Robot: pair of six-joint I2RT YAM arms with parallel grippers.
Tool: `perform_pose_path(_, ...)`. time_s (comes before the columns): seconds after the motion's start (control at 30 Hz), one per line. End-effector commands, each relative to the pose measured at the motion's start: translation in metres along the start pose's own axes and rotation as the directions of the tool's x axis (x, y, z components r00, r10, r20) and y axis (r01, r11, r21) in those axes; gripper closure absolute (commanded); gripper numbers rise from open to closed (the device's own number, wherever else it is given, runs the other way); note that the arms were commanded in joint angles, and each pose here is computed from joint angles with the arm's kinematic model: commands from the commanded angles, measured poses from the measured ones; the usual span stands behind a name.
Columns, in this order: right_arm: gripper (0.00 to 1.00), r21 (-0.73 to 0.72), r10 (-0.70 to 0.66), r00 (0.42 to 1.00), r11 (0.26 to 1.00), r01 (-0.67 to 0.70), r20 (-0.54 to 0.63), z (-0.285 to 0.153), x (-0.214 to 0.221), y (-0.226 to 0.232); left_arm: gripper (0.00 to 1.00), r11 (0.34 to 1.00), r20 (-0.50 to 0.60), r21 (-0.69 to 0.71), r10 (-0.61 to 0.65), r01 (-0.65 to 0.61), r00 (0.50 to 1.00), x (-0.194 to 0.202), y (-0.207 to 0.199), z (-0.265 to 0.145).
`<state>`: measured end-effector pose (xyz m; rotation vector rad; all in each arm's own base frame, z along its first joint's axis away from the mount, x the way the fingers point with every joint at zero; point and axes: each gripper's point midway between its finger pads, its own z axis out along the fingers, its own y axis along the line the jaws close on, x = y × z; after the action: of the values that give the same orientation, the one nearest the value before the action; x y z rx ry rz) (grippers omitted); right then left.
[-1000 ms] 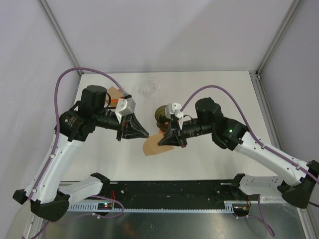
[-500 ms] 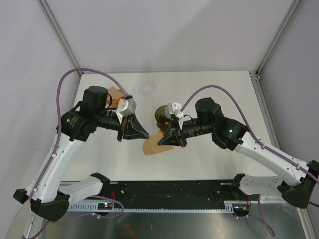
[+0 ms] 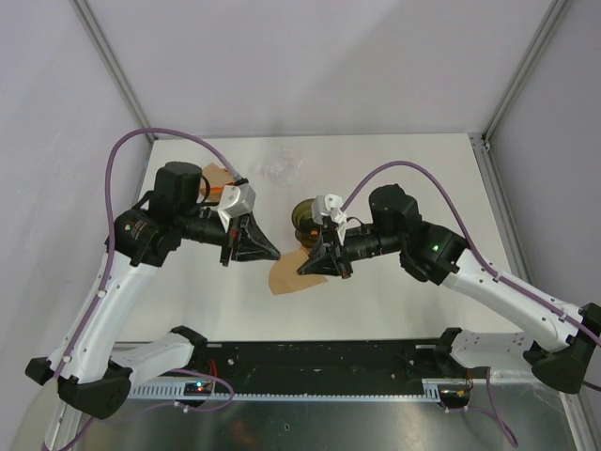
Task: Place the coffee filter in the dripper
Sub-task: Place the coffee filter in the coffee dripper.
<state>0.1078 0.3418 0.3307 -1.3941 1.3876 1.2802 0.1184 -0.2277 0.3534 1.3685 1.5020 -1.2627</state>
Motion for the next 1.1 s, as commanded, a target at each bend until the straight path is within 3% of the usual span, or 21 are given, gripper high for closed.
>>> perform_pose_path(0.0,1.00,0.011,-0.079,0.994,0.997,0.078,0.072,-0.010,-0.030,0.006,1.00,1.000,0.032,0.005,0.030,-0.030,0.999,-0.013,-0.006,-0.004)
perform_pose_path(0.63,1.00,-0.008,-0.069,0.995,0.998,0.070,0.067,-0.006,-0.028,0.007,1.00,0.998,0.036,-0.055,0.045,-0.043,0.998,-0.021,0.005,-0.005)
perform_pose_path(1.07,1.00,-0.013,-0.077,0.994,0.997,0.078,0.076,-0.006,-0.030,0.008,1.00,1.000,0.035,0.009,0.024,-0.025,0.999,-0.010,-0.002,0.001)
